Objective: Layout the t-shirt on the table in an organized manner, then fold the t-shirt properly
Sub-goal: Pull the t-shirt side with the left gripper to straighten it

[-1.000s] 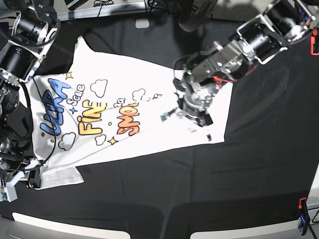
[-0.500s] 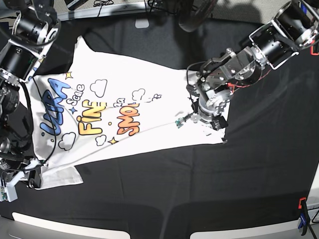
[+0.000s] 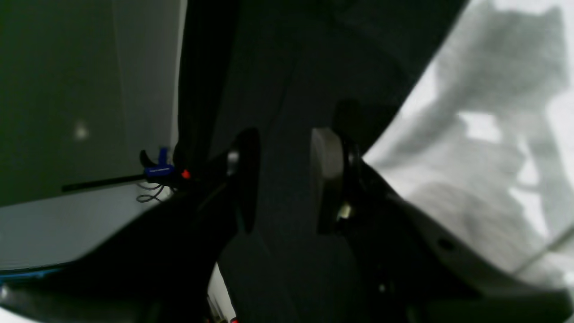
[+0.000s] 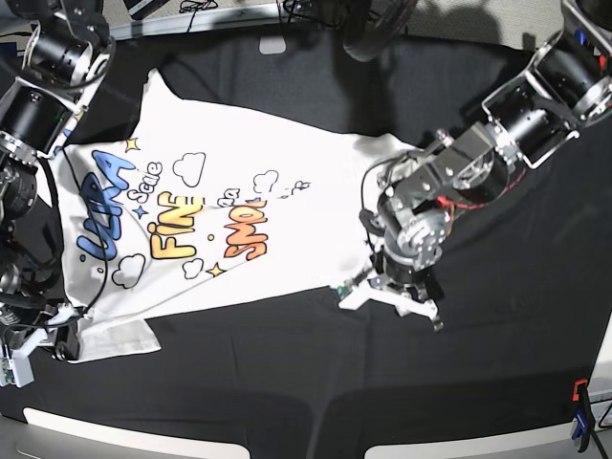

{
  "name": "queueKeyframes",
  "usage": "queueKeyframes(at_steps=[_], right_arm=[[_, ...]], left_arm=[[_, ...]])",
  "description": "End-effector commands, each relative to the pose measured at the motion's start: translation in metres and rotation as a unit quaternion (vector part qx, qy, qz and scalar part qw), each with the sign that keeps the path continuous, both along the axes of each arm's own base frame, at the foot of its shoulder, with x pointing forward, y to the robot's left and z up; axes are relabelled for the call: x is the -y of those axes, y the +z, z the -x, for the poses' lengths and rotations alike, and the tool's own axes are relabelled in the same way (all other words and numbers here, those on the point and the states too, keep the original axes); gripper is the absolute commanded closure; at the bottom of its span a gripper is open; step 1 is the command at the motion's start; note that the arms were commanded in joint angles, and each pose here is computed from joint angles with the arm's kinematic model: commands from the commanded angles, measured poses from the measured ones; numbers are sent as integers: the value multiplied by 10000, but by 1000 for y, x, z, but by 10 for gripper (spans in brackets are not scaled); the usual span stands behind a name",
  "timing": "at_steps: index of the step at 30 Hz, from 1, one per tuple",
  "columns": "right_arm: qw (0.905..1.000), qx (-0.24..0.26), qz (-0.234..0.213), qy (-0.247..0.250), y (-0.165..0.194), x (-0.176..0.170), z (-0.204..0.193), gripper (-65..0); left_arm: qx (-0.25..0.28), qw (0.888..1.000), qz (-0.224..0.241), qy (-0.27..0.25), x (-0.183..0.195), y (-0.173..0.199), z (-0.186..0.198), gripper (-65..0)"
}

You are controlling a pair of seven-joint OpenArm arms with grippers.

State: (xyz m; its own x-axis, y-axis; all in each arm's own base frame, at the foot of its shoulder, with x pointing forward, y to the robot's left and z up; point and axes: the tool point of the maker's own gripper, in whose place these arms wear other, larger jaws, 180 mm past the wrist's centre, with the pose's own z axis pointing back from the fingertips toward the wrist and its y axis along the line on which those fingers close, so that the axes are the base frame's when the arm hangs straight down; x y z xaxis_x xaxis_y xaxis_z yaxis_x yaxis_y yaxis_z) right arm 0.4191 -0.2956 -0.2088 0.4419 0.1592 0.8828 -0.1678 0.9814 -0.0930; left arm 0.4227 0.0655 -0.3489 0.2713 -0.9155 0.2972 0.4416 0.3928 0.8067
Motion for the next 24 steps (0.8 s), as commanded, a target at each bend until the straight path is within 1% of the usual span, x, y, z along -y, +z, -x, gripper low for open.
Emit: queueKeyframes(at_steps=[1,3,5,8,10,12,14,16,18,20,21,24], right_arm=[[9992,400,-28,41,27,2,-6,0],[9992,402,-42,50,27,1,-6,0],[9992,393,-27,40,26,2,-6,0],[9992,393,-24,38,26,2,-6,0],[9992,393,-24,38,26,2,-6,0],[9992,391,-24,38,26,2,-6,0],[9992,391,-24,38,26,2,-6,0],[9992,387,-20,36,26,2,-6,0],[9992,386,-18,35,26,2,-6,0],[9992,387,-23,38,26,2,-6,0],[9992,386,-23,38,26,2,-6,0],[9992,392,-25,39,26,2,-6,0]], left_arm=[[280,9995,31,157,-4,21,-12,-181],[112,9991,-33,397,-9,16,-8,-181],[-135,9984,11,541,-10,6,0,-181],[-377,9980,262,441,8,-4,15,-181],[-477,9970,559,241,31,-3,26,-181],[-687,9947,751,-107,56,-3,40,-181],[-1039,9889,968,-438,77,-8,57,-181],[-1412,9822,1030,-682,87,-20,71,-181],[-1541,9818,876,-688,82,-31,77,-181],[-1474,9866,496,-501,66,-40,74,-181],[-1533,9866,382,-415,60,-46,74,-181],[-1657,9854,254,-310,53,-58,75,-181]])
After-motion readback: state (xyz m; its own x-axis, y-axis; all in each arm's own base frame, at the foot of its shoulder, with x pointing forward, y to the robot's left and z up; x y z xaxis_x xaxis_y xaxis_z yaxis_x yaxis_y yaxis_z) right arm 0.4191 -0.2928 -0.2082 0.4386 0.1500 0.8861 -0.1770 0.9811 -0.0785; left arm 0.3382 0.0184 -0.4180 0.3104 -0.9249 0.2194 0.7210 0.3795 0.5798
